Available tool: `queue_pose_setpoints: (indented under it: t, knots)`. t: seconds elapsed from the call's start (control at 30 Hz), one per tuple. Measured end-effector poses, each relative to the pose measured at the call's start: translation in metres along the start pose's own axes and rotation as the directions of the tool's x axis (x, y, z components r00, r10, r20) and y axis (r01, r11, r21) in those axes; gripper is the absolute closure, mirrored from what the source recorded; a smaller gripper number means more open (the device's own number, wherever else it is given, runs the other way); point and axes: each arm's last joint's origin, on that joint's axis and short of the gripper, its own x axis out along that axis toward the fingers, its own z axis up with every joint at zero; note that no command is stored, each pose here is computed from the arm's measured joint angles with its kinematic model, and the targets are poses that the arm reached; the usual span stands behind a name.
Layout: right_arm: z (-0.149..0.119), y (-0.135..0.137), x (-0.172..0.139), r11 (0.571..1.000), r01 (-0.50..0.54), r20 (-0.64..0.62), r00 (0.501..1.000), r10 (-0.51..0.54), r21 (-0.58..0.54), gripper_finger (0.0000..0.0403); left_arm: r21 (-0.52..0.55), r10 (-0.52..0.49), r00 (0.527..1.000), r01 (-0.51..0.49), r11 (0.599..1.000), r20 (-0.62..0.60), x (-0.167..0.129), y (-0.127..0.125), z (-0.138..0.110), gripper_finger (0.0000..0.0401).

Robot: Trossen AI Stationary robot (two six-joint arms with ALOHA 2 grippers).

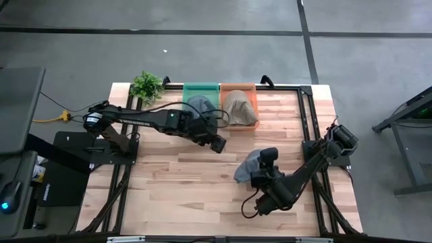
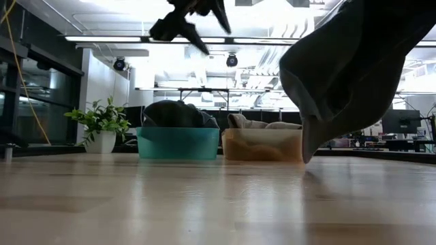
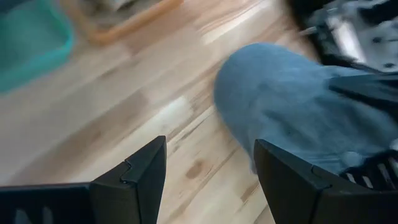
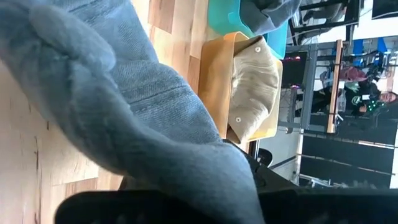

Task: Pick & Place hat
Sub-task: Put the blue cap into the green bin

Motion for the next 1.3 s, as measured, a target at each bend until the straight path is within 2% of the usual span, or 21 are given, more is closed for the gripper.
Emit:
queue_pose_setpoints:
  t: [0.23, 0.4, 0.53, 0.6, 0.67, 0.77, 0.83, 0.9, 1.07, 1.3]
  knots:
    - [0.001, -0.003, 0.004, 1.0, 0.003, -0.014, 1.0, -0.002, 0.027, 0.0403, 0.117, -0.122, 0.99, 0.113, 0.987, 0.073, -0.001, -0.012, 0.007, 0.0184]
    - [0.002, -0.004, 0.006, 0.999, 0.004, -0.021, 1.0, -0.003, 0.035, 0.0403, 0.17, -0.148, 0.987, 0.137, 0.976, 0.059, 0.001, -0.013, 0.006, 0.0184]
    - [0.003, -0.005, 0.008, 0.999, 0.003, -0.027, 1.0, -0.002, 0.042, 0.0403, 0.175, -0.19, 0.981, 0.182, 0.967, 0.027, 0.012, -0.008, 0.0, 0.0184]
    - [0.003, -0.006, 0.008, 0.999, 0.003, -0.029, 1.0, -0.001, 0.051, 0.0403, 0.171, -0.222, 0.974, 0.211, 0.962, 0.044, 0.007, -0.002, -0.002, 0.0183]
    - [0.003, -0.006, 0.008, 0.998, 0.003, -0.029, 1.0, -0.002, 0.061, 0.0403, 0.162, -0.304, 0.949, 0.288, 0.944, 0.082, 0.001, -0.002, -0.002, 0.0183]
    - [0.003, -0.006, 0.009, 0.998, 0.004, -0.031, 1.0, -0.002, 0.06, 0.0403, 0.15, -0.298, 0.951, 0.283, 0.947, 0.082, -0.006, 0.017, -0.012, 0.0183]
    - [0.003, -0.006, 0.01, 0.998, 0.004, -0.035, 0.999, -0.002, 0.06, 0.0403, 0.144, -0.36, 0.925, 0.343, 0.928, 0.122, -0.007, 0.022, -0.015, 0.0183]
    - [0.003, -0.007, 0.011, 0.998, 0.005, -0.04, 0.999, -0.002, 0.062, 0.0403, 0.124, -0.366, 0.922, 0.352, 0.928, 0.127, -0.009, 0.035, -0.023, 0.0183]
    - [0.005, -0.01, 0.015, 0.997, 0.012, -0.049, 0.999, -0.009, 0.071, 0.0403, 0.091, -0.472, 0.865, 0.463, 0.881, 0.171, -0.017, 0.057, -0.036, 0.0183]
    - [0.008, -0.016, 0.024, 0.997, 0.012, -0.067, 0.998, -0.007, 0.071, 0.0403, 0.072, -0.504, 0.84, 0.5, 0.863, 0.201, -0.024, 0.084, -0.051, 0.0183]
